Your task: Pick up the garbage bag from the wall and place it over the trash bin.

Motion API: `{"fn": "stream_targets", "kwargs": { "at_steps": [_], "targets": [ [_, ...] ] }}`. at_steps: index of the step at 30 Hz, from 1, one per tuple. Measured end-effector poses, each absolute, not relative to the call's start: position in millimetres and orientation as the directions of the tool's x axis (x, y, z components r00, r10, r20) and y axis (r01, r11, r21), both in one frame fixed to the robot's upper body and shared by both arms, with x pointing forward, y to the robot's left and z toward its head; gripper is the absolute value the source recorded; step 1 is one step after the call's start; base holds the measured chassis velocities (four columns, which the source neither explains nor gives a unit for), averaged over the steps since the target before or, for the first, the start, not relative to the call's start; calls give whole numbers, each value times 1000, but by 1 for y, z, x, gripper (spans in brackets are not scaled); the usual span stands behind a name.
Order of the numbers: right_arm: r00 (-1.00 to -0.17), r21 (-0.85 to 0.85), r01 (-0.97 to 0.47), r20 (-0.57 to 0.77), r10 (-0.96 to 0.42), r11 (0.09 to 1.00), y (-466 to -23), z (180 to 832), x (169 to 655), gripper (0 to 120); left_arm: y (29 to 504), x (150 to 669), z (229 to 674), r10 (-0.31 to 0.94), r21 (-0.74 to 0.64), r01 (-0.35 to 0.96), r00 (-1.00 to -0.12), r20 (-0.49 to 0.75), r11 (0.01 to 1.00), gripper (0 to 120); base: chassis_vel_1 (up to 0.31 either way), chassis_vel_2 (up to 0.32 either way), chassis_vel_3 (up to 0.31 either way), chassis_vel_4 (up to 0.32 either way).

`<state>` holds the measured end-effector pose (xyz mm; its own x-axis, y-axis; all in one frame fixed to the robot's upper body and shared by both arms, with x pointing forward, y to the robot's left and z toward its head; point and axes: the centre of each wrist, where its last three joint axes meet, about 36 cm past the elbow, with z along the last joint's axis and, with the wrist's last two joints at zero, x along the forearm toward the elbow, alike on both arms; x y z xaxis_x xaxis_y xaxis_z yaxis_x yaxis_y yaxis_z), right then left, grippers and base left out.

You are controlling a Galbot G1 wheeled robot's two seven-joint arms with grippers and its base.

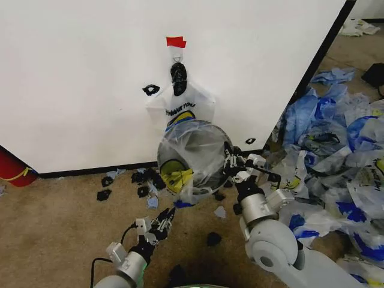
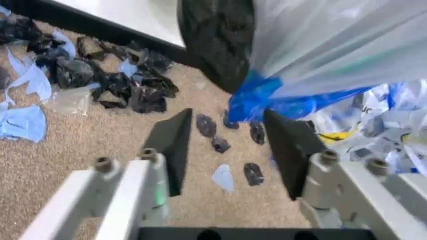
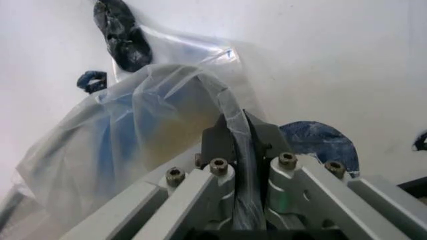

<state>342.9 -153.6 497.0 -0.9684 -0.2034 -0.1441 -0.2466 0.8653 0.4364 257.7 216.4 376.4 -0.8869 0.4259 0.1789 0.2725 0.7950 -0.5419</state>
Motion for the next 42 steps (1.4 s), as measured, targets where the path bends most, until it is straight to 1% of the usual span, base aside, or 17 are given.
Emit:
{"fn": "stream_targets", "kwargs": {
  "at_steps": [4,8,10,12,14,15,16,19,22,23,25,29,31,35,37,39,42],
  "targets": [
    [-970,428,-241,-142,-199,871,-155,493,345,1,220,252,383,409,-527,261,-893,186,809,62,0,0,0,0],
    [-971,418,-233,-142,-191,878,-156,489,346,1,223,249,398,317,-467,181,-920,232,866,82,0,0,0,0],
    [-972,415,-231,-143,-188,880,-157,488,346,1,224,250,401,302,-457,167,-923,239,874,84,0,0,0,0],
    [-974,407,-220,-143,-176,887,-161,486,345,1,226,257,413,234,-413,110,-936,264,904,94,0,0,0,0],
    [-975,401,-215,-143,-171,891,-163,484,344,1,231,265,425,142,-366,32,-951,275,930,96,0,0,0,0],
    [-975,401,-215,-143,-171,891,-163,484,344,1,231,265,425,142,-366,32,-951,275,930,96,0,0,0,0],
    [-975,399,-213,-143,-169,892,-164,483,344,1,234,269,431,102,-346,4,-959,265,938,96,0,0,0,0],
    [-975,385,-214,-145,-170,898,-166,479,345,1,248,282,452,24,-298,-32,-983,182,954,94,0,0,0,0],
    [-974,377,-216,-145,-173,901,-165,476,344,1,254,287,483,17,-295,-13,-995,97,956,91,0,0,0,0],
    [-974,377,-216,-145,-173,901,-165,476,344,1,254,287,483,17,-295,-13,-995,97,956,91,0,0,0,0],
    [-973,373,-220,-146,-177,901,-165,475,344,1,255,287,504,45,-318,29,-998,43,948,87,0,0,0,0],
    [-972,369,-226,-147,-184,902,-163,474,344,1,247,279,542,162,-410,174,-985,-64,895,70,0,0,0,0],
    [-971,367,-229,-146,-188,902,-163,474,343,1,245,276,549,198,-436,215,-977,-84,874,66,0,0,0,0],
    [-969,361,-241,-145,-201,901,-160,473,341,1,243,271,554,293,-508,301,-951,-98,807,49,0,0,0,0],
    [-967,359,-248,-146,-209,900,-159,474,341,1,243,270,552,326,-536,321,-941,-89,781,41,0,0,0,0],
    [-966,357,-252,-145,-213,899,-159,474,340,1,242,270,552,340,-547,329,-937,-84,770,38,0,0,0,0],
    [-961,345,-273,-143,-237,898,-156,473,337,1,242,270,552,387,-573,349,-920,-60,741,23,0,0,0,0]
  ]
}}
